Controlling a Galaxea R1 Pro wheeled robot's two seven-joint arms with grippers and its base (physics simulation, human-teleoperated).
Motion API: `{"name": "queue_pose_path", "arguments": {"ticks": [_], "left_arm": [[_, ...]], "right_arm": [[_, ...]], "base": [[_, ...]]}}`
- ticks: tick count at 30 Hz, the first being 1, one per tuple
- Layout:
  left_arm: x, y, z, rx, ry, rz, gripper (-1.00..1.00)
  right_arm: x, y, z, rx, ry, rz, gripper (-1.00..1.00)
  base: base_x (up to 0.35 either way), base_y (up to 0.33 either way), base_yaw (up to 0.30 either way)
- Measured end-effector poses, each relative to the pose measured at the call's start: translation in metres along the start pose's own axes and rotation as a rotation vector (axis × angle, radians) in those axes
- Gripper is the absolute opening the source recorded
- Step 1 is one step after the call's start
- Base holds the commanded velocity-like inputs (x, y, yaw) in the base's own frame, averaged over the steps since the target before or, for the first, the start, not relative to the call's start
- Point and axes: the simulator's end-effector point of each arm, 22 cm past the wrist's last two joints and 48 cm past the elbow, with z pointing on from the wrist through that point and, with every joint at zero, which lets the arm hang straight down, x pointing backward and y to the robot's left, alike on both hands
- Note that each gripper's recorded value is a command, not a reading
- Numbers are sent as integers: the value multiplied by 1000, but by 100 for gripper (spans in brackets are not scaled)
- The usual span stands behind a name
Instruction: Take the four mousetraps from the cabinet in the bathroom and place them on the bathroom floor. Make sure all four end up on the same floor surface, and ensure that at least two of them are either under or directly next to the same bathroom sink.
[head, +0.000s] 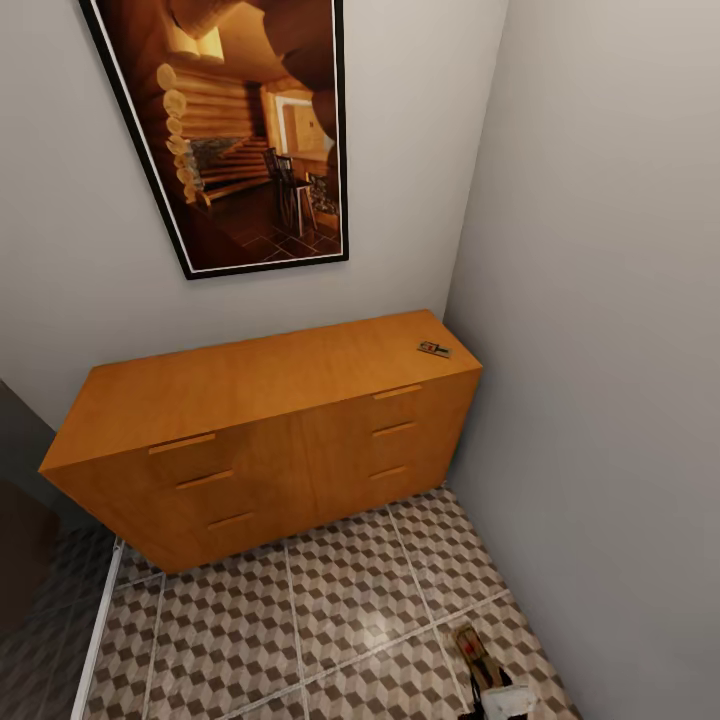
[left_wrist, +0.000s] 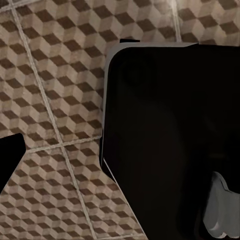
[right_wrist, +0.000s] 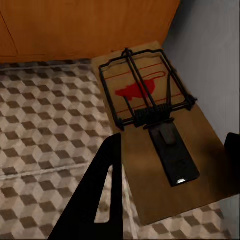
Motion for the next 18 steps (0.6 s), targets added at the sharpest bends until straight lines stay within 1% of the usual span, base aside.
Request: {"name": "queue_pose_path", "arguments": {"ticks": [1, 2, 3, 4, 6, 8, 11, 16, 17, 18], "left_arm": [[0, 0, 0, 0, -1, 0, 100], [0, 0, 0, 0, -1, 0, 100], [0, 0, 0, 0, -2, 0, 100], [0, 0, 0, 0, -2, 0, 100], [-1, 0, 0, 0, -3, -1, 100], [-1, 0, 0, -1, -4, -1, 100], [-1, 1, 0, -1, -4, -1, 100], [-1, 0, 0, 0, -4, 0, 100], [-1, 0, 0, 0, -5, 0, 100], [-1, 0, 0, 0, -5, 0, 100]], "right_arm": [[-1, -3, -1, 35, -5, 8, -100], [-3, -12, -3, 109, -12, 24, -100], [-4, -16, -5, 142, -15, 29, -100], [-6, -22, -8, 200, -19, 43, -100], [-9, -20, -11, 250, -24, 59, -100], [-12, -15, -14, 284, -27, 79, -100], [-15, -10, -14, 294, -29, 93, -100], [-18, -5, -13, 284, -36, 96, -100], [-19, 1, -12, 259, -40, 90, -100], [-22, 13, -9, 204, -49, 78, -100]], "base": [[0, 0, 0], [0, 0, 0], [0, 0, 0], [0, 0, 0], [0, 0, 0], [0, 0, 0], [0, 0, 0], [0, 0, 0], [0, 0, 0], [0, 0, 0]]}}
